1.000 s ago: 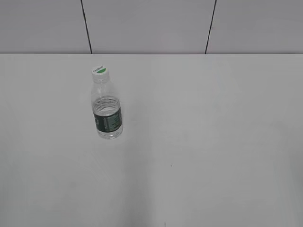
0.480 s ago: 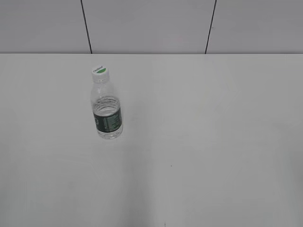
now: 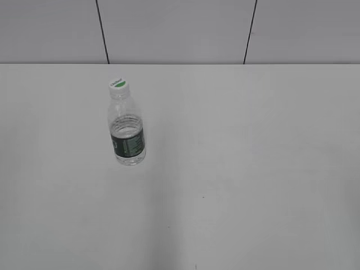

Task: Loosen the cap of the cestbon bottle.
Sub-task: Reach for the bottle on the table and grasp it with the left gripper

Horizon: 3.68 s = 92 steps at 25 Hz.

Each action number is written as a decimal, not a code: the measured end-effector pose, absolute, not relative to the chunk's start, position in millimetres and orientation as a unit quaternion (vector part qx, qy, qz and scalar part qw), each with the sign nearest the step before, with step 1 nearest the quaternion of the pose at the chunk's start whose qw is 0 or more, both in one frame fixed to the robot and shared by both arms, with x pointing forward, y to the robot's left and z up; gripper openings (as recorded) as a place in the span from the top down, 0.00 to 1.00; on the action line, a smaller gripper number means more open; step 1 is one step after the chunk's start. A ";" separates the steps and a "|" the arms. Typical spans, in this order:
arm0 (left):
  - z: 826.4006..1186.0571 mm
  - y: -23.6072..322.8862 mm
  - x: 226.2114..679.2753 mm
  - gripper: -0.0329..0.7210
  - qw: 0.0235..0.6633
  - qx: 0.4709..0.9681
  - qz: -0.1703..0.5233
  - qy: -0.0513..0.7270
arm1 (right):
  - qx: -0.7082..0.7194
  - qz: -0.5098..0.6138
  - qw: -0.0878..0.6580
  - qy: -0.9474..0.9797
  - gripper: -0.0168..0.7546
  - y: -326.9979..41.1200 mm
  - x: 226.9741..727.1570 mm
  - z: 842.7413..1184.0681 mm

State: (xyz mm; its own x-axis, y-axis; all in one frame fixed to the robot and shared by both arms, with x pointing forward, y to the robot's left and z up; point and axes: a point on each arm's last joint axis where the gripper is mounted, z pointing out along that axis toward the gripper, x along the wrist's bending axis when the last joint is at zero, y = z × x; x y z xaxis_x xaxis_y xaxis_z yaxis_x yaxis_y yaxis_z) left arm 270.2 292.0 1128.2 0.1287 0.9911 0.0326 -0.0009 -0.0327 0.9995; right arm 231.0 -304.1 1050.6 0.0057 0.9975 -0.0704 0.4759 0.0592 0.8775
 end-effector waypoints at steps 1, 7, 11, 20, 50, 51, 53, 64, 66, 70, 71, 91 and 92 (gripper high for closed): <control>1130.6 292.3 272.7 0.63 0.528 0.532 0.480 0.456 | 0.596 0.339 0.384 0.618 0.32 -304.1 231.0 1050.6; 1140.0 293.6 305.4 0.39 0.536 0.510 0.492 0.459 | 0.596 0.339 0.384 0.618 0.32 -304.1 231.0 1050.6; 1128.7 292.1 344.5 0.29 0.508 0.537 0.453 0.498 | 0.596 0.339 0.384 0.618 0.32 -304.1 231.0 1050.6; 1100.3 291.5 431.4 0.32 0.486 0.531 0.449 0.529 | 0.596 0.339 0.384 0.618 0.32 -304.1 231.0 1050.6; 920.6 201.8 448.8 0.35 0.565 0.698 0.231 0.375 | 0.596 0.339 0.384 0.618 0.32 -304.1 231.0 1050.6; 918.5 201.7 449.4 0.34 0.565 0.697 0.229 0.378 | 0.596 0.339 0.384 0.618 0.32 -304.1 231.0 1050.6; 912.2 201.2 450.5 0.30 0.562 0.698 0.222 0.384 | 0.596 0.339 0.384 0.618 0.32 -304.1 231.0 1050.6; 882.6 184.6 479.3 0.18 0.546 0.736 0.181 0.358 | 0.596 0.339 0.384 0.618 0.32 -304.1 231.0 1050.6; 880.6 179.8 483.3 0.18 0.547 0.747 0.172 0.336 | 0.596 0.339 0.384 0.618 0.32 -304.1 231.0 1050.6; 880.1 175.6 494.3 0.18 0.547 0.752 0.175 0.324 | 0.596 0.339 0.384 0.618 0.32 -304.1 231.0 1050.6; 880.0 174.6 498.7 0.18 0.546 0.753 0.177 0.323 | 0.596 0.339 0.384 0.618 0.32 -304.1 231.0 1050.6; 855.2 156.6 548.9 0.18 0.583 0.729 0.184 0.307 | 0.596 0.339 0.384 0.618 0.32 -304.1 231.0 1050.6; 855.9 156.3 548.9 0.19 0.586 0.728 0.184 0.305 | 0.596 0.339 0.384 0.618 0.32 -304.1 231.0 1050.6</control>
